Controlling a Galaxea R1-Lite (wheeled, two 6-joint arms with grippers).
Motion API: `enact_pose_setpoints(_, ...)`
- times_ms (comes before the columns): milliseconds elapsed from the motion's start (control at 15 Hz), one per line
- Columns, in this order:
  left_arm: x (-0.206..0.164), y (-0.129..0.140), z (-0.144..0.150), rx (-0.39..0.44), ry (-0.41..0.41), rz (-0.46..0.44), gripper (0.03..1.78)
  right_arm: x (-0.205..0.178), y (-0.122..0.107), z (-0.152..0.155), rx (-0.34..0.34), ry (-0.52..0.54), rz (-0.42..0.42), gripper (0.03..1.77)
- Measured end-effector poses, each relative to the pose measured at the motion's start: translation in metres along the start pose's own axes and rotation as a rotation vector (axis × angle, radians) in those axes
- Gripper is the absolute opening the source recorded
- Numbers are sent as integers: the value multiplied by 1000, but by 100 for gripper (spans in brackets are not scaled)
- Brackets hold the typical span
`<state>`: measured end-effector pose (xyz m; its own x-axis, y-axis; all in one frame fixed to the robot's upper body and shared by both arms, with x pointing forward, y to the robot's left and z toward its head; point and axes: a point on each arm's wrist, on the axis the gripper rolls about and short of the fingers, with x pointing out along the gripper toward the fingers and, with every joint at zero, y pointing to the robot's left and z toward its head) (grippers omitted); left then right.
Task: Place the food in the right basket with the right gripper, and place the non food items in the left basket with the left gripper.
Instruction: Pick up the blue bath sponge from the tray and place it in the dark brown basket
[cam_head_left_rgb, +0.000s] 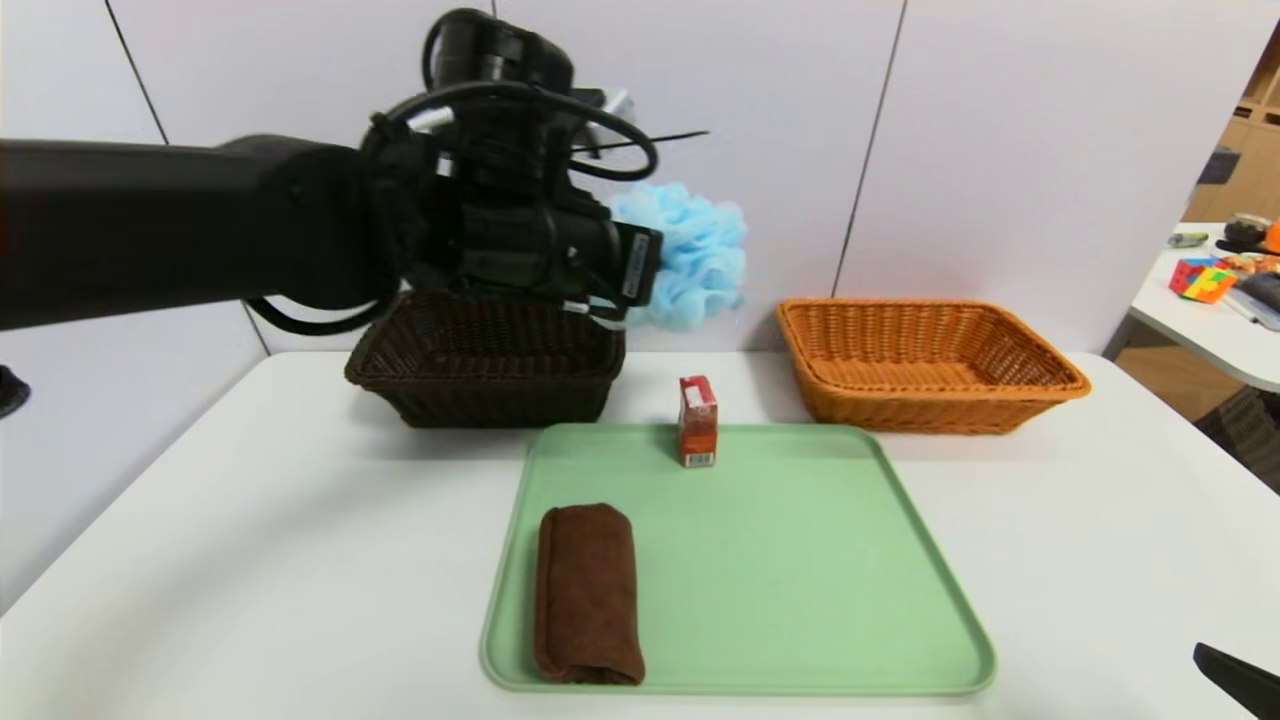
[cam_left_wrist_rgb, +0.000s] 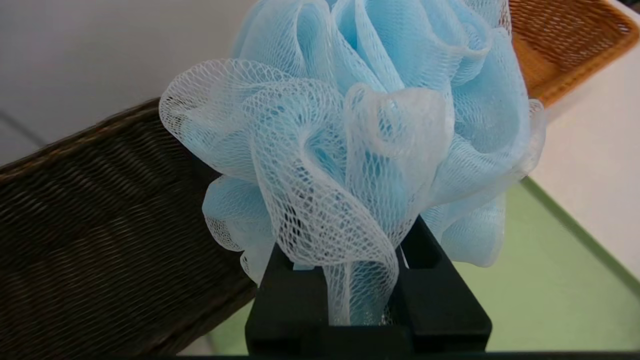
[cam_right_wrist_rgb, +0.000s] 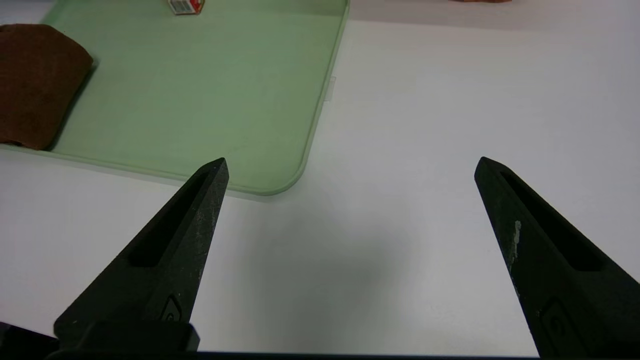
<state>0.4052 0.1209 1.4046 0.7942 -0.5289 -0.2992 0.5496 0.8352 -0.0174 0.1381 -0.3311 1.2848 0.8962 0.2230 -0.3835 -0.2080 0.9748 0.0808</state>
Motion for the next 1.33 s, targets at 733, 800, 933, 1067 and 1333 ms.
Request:
enact_pose_setpoints(733, -29, 124, -23, -143, 136, 328, 31, 6, -1, 1, 2, 14, 6, 170)
enact_pose_setpoints(800, -23, 130, -28, -168, 151, 339, 31, 6, -1, 1, 2, 14, 6, 170)
enact_pose_setpoints(933, -13, 137, -38, -205, 176, 351, 31, 6, -1, 1, 2, 14, 6, 170)
enact_pose_setpoints(1067, -4, 140, -45, -209, 199, 351, 31, 6, -1, 1, 1, 13, 6, 170)
enact_pose_setpoints(1333, 6, 142, -54, -212, 234, 346, 30, 6, -1, 1, 1, 14, 7, 170)
